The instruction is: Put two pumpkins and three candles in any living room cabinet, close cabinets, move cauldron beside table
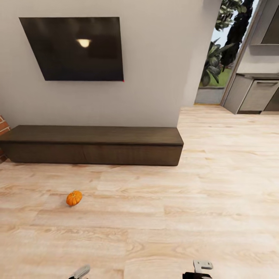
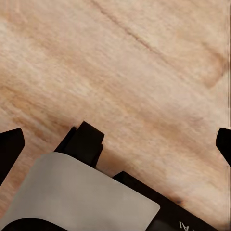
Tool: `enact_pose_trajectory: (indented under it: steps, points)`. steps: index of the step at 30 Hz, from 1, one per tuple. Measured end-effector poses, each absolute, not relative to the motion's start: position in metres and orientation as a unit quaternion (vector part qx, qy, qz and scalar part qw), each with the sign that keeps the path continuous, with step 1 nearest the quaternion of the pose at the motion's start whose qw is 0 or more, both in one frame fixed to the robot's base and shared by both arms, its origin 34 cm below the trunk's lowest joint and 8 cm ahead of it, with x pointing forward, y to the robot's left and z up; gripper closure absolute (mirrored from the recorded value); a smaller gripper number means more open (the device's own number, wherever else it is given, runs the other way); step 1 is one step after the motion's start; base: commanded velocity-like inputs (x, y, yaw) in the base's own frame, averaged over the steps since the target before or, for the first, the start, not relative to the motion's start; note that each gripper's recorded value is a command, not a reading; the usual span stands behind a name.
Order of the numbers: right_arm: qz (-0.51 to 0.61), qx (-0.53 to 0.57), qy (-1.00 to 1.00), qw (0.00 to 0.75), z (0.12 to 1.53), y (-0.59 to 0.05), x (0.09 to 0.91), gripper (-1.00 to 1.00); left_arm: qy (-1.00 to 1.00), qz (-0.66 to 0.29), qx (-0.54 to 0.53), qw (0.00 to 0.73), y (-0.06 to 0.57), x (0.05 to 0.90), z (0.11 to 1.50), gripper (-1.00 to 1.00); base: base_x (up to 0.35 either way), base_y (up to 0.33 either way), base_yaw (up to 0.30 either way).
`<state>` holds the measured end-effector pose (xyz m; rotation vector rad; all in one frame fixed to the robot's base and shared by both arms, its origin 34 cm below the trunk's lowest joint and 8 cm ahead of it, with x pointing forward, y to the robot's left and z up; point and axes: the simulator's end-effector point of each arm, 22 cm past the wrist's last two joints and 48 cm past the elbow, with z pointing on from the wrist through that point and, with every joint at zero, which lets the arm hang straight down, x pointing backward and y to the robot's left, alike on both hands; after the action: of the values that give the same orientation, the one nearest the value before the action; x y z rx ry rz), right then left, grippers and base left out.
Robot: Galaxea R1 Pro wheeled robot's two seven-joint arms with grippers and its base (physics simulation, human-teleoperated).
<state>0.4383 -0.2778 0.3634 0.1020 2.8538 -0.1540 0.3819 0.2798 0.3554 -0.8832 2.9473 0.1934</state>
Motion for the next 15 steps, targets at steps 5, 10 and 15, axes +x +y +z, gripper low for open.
enact_pose_trajectory:
  steps: [5,10,15]
  points:
    - [-0.053,0.035,0.988,0.140,0.3633,-0.2778,0.4381,-1.00,0.956,0.063,-0.286,0.029,0.2798,0.3819,0.3554,-1.00,0.339,0.000,0.000]
    - [-0.053,0.035,0.988,0.140,0.3632,-0.2776,0.4379,-1.00,0.956,0.063,-0.286,0.029,0.2798,0.3819,0.3554,-1.00,0.339,0.000,0.000]
    - [-0.053,0.035,0.988,0.140,0.3634,-0.2777,0.4383,-1.00,0.956,0.063,-0.286,0.029,0.2798,0.3819,0.3554,-1.00,0.339,0.000,0.000]
